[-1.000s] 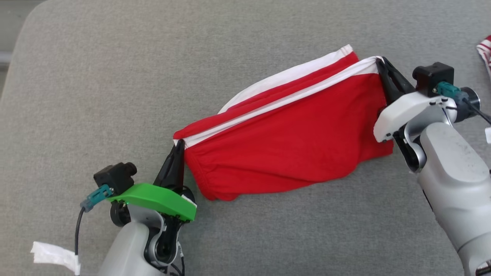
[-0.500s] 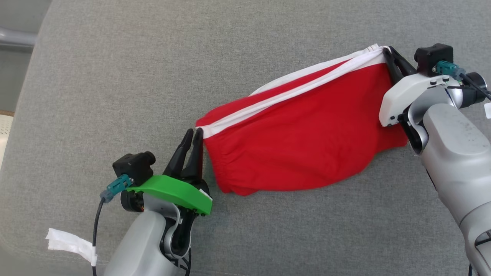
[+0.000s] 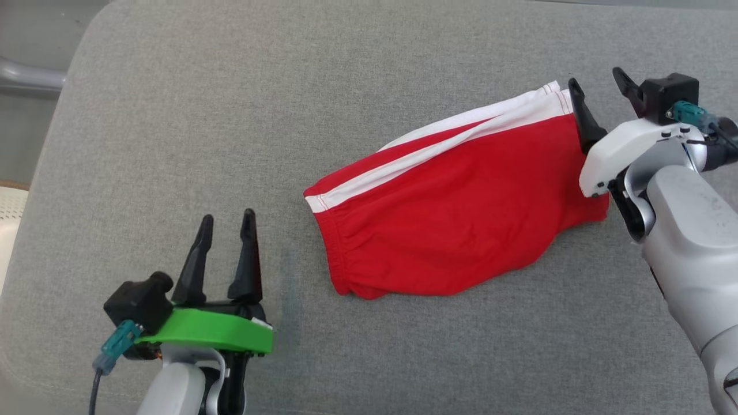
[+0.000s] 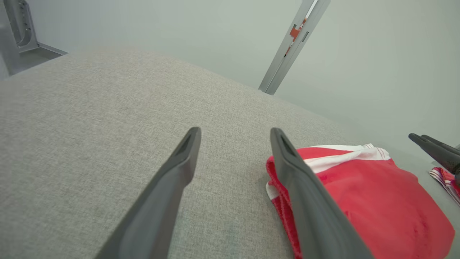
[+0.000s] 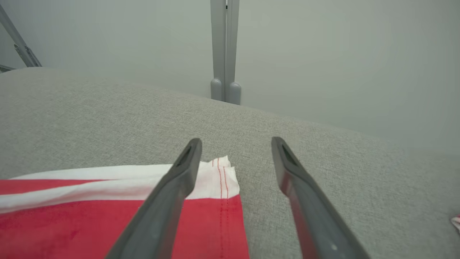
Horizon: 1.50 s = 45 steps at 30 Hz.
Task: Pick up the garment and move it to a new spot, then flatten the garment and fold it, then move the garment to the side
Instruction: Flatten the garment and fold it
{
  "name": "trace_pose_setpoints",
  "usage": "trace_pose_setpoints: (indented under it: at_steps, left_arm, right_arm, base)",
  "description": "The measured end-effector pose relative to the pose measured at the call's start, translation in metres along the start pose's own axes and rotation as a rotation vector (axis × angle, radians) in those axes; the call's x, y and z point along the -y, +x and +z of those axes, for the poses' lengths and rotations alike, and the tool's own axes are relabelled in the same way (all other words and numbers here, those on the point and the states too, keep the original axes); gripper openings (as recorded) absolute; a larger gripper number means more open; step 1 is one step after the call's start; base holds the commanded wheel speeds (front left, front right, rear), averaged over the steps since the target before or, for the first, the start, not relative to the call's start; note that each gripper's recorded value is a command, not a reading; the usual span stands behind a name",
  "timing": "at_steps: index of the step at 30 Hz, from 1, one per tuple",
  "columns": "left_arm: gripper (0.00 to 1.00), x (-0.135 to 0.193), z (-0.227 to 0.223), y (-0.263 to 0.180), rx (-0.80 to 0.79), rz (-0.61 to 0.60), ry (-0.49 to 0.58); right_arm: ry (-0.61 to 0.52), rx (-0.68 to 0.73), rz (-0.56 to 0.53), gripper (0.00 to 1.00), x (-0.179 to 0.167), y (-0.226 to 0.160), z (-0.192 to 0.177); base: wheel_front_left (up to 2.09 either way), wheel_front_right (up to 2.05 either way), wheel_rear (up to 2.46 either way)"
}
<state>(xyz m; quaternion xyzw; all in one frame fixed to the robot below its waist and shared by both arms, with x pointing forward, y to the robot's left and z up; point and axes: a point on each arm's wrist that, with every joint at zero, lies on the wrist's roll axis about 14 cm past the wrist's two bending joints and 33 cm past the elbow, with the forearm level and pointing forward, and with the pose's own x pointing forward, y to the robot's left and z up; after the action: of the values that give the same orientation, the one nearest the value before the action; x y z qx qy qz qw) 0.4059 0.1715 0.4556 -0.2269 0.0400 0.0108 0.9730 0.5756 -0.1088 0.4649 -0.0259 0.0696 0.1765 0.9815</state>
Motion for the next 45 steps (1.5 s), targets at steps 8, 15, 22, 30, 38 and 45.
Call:
trace_pose_setpoints:
  at_steps: [8,15,22,30,38,45]
  left_arm:
    - [1.00,-0.020,0.030,-0.025,0.085,0.068,0.056]
    - [1.00,-0.029,0.039,-0.039,0.116,0.108,0.051]
    - [1.00,-0.039,0.045,-0.046,0.136,0.146,0.054]
    - [1.00,-0.049,0.045,-0.050,0.138,0.180,0.053]
    - [1.00,-0.043,0.042,-0.048,0.134,0.159,0.057]
    - [1.00,-0.024,0.041,-0.037,0.137,0.085,0.046]
  right_arm:
    - [0.022,-0.170,-0.026,1.00,0.003,-0.035,-0.038]
    - [0.064,-0.294,-0.030,1.00,-0.002,-0.045,-0.060]
    - [0.104,-0.397,-0.008,1.00,-0.018,-0.040,-0.077]
    - [0.145,-0.458,0.020,0.24,-0.036,-0.030,-0.085]
    - [0.182,-0.390,-0.001,0.00,-0.029,-0.034,-0.074]
    - [0.260,-0.270,-0.080,0.00,-0.001,-0.061,-0.067]
  base:
    - [0.00,0.00,0.00]
    - [0.00,0.00,0.00]
    - [0.00,0.00,0.00]
    - [0.00,0.00,0.00]
    - [0.00,0.00,0.00]
    - [0.00,0.00,0.00]
